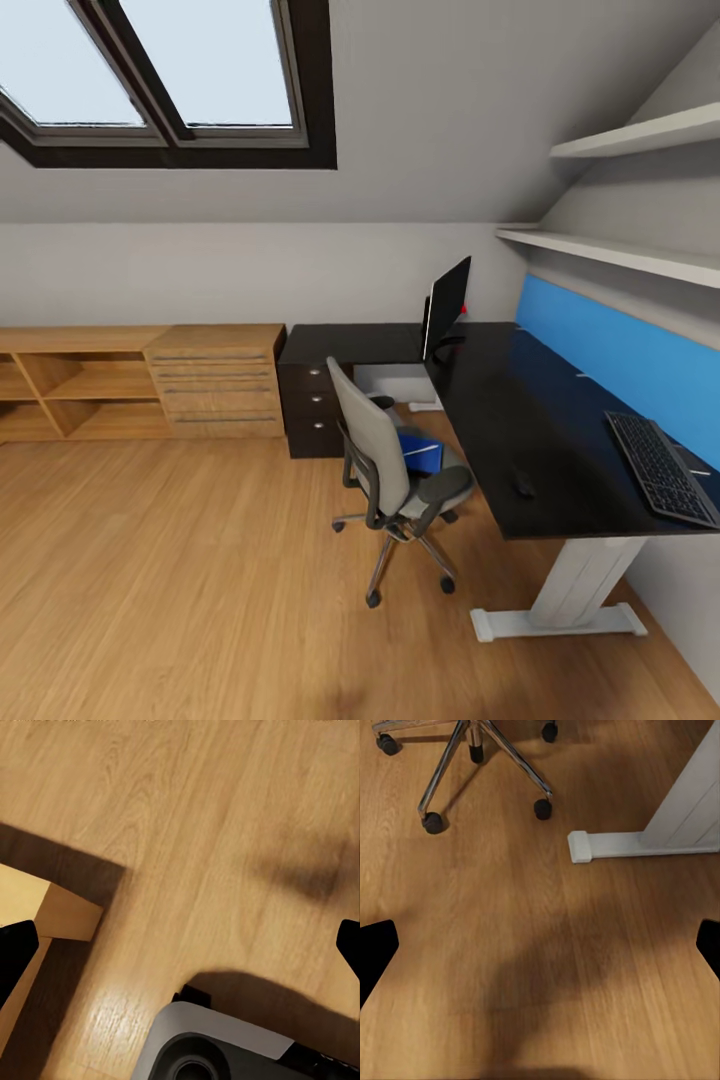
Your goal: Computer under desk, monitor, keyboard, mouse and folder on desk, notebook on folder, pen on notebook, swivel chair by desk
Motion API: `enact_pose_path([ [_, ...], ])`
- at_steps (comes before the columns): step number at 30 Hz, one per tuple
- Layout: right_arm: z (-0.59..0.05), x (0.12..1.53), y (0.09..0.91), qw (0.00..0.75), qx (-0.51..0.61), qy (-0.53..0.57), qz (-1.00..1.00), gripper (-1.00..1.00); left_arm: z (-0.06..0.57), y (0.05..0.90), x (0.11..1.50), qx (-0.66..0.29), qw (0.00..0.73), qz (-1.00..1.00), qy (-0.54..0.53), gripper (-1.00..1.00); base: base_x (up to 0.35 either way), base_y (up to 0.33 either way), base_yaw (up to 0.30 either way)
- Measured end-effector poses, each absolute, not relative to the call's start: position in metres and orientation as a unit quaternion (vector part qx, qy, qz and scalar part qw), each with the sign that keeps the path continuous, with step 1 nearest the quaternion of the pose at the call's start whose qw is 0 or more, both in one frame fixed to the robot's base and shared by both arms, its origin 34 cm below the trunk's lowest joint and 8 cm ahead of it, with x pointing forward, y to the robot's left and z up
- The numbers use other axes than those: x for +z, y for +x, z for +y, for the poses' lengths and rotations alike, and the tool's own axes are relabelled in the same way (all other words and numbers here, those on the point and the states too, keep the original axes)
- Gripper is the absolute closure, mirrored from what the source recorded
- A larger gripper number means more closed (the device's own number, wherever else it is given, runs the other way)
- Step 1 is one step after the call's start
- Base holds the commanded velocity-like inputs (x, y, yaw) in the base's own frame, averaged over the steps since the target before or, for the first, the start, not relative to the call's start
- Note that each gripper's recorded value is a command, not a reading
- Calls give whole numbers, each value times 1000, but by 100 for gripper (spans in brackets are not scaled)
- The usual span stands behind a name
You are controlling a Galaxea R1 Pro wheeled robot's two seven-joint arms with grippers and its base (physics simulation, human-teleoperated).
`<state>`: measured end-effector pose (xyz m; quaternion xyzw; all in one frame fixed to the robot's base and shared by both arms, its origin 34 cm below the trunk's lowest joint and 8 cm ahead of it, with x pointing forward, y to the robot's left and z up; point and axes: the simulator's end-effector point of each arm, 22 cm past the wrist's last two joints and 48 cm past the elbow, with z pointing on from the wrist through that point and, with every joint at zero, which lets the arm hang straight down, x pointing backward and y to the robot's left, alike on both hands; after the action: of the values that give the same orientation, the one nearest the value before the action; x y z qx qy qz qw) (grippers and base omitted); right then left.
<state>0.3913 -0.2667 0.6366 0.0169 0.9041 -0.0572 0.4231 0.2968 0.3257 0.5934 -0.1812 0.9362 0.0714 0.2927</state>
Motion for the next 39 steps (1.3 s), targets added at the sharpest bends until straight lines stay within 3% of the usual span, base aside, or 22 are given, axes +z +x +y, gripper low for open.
enact_pose_path([
  [39, -295, 599, 411, 443, -74, 13, 893, -100, 293, 309, 541, 45, 285, 939, -187, -100, 0, 0, 21],
])
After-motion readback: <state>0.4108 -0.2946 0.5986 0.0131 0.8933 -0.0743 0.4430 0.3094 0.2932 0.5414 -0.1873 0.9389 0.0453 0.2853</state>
